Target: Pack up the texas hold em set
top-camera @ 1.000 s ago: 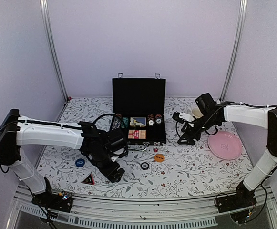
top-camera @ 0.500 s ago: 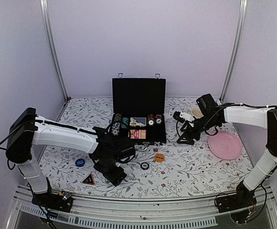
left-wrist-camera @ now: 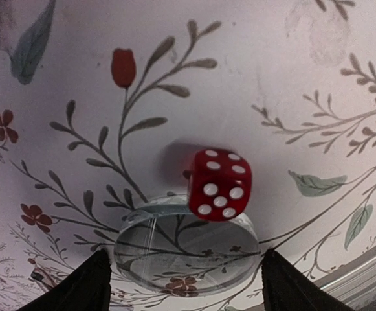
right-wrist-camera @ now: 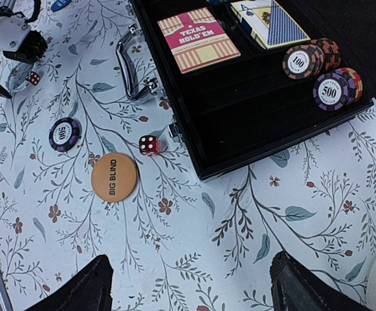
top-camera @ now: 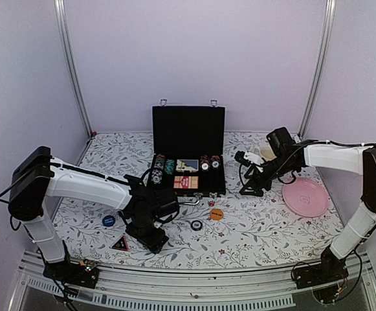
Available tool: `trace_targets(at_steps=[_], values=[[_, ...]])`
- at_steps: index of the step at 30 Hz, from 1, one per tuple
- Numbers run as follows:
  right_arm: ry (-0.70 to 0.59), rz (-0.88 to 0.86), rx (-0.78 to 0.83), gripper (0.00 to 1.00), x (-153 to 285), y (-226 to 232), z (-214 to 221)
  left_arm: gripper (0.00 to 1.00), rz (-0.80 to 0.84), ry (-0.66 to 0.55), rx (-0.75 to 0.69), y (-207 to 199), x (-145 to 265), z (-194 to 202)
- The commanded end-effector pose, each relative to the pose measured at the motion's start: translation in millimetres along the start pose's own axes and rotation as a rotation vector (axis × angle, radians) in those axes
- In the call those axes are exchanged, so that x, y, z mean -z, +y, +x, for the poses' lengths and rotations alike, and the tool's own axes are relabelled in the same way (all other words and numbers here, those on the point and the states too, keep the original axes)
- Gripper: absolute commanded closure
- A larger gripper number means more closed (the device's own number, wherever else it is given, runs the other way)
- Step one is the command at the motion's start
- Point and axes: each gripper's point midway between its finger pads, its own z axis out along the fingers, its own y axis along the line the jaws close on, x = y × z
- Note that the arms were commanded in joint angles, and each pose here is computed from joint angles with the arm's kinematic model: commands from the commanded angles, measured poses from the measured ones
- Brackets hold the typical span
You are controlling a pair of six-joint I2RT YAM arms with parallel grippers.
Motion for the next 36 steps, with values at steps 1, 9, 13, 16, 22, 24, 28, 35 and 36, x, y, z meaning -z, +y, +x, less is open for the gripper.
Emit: trace_targets(at_steps=[1, 9, 13, 16, 22, 24, 28, 35, 36], values=[[-0.007, -0.013, -0.006, 0.17, -1.2, 2.5, 1.1, 0.21, 0.021, -0.022, 0.012, 1.1, -1.7, -5.6], [0.005, -0.018, -0.01, 0.17, -3.8, 2.4, 4.2, 0.2, 0.031, -0.055, -0.005, -2.7, 1.6, -16.3], [0.01, -0.021, -0.012, 0.17, -5.2, 2.9, 6.1, 0.2, 0.032, -0.066, -0.011, -3.8, 3.1, -19.7], [0.015, -0.025, -0.013, 0.17, -6.3, 3.1, 7.4, 0.2, 0.038, -0.073, -0.019, -4.8, 3.2, -19.8], [0.02, -0.029, -0.018, 0.17, -7.7, 3.0, 9.2, 0.24, 0.034, -0.058, -0.023, -3.9, -1.6, -16.4], [0.023, -0.03, -0.019, 0.17, -8.3, 2.9, 9.9, 0.25, 0.03, -0.054, -0.023, -3.1, -2.7, -15.2], [0.026, -0.034, -0.02, 0.17, -9.2, 3.2, 10.1, 0.28, 0.028, -0.043, -0.022, -2.2, -5.8, -13.0], [0.029, -0.039, -0.024, 0.17, -9.8, 3.7, 11.0, 0.33, 0.021, -0.006, -0.022, 0.5, -7.8, -3.1], [0.029, -0.039, -0.025, 0.17, -10.0, 3.7, 11.3, 0.33, 0.02, -0.005, -0.021, 0.9, -6.7, -2.9]])
